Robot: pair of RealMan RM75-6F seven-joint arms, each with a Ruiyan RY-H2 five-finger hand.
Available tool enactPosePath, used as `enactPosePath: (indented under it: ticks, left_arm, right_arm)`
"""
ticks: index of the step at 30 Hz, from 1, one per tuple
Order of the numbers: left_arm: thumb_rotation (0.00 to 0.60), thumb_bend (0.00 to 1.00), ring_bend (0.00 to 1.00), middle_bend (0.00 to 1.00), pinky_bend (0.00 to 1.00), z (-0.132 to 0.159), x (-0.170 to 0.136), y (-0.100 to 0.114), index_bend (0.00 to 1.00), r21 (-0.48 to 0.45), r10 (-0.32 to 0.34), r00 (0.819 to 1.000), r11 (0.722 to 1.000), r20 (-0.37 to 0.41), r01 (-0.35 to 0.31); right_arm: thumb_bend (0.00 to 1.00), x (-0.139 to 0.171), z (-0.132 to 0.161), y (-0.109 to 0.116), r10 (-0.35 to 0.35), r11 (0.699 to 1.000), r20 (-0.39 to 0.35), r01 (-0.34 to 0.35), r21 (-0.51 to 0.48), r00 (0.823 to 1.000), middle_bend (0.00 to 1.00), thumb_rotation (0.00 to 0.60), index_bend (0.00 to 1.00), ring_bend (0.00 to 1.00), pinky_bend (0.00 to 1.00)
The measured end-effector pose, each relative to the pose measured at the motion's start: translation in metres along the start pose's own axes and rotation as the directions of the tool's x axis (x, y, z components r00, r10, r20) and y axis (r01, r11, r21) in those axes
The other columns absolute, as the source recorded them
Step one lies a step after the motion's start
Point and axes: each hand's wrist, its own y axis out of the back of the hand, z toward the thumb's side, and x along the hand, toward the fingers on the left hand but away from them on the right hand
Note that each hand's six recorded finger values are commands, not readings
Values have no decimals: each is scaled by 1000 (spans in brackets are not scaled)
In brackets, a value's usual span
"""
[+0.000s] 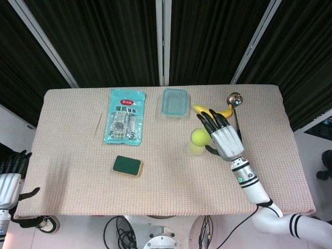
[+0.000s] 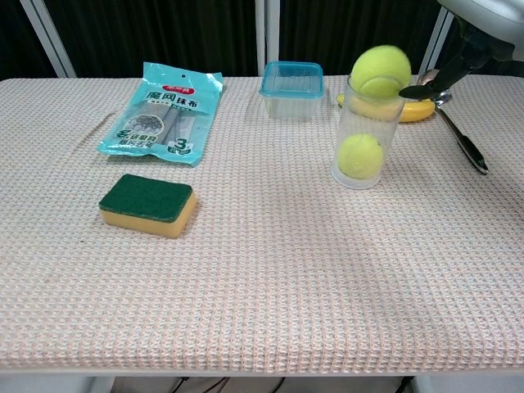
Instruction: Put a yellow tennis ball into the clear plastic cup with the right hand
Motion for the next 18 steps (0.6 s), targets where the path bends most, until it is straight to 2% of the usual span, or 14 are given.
enactPosePath:
  ticks: [7,11,15,18]
  left_arm:
    - [600,0,0,0,0,1,0,0,0,0,4,1000,1000,4,-4]
    - [600,0,0,0,0,1,0,2,0,-5,20,1000,1000,10,-20]
    - [600,0,0,0,0,2,0,5,0,-15,41,999,999,23,-41]
    - [600,0,0,0,0,3,1,6,0,-10,48,998,999,35,-48]
  right_arm:
    - [49,10,-6,13,-44,999,3,44,-9,999,66,600,0,0,149]
    - [50,30,-15,18,-72,997,12,72,6,997,64,600,0,0,121]
    - [67,73,-45,16,-88,994,90,83,65,992,7,600,0,0,17]
    - [74,114,-75,8,-56,994,186,38,100,981,0,600,0,0,0]
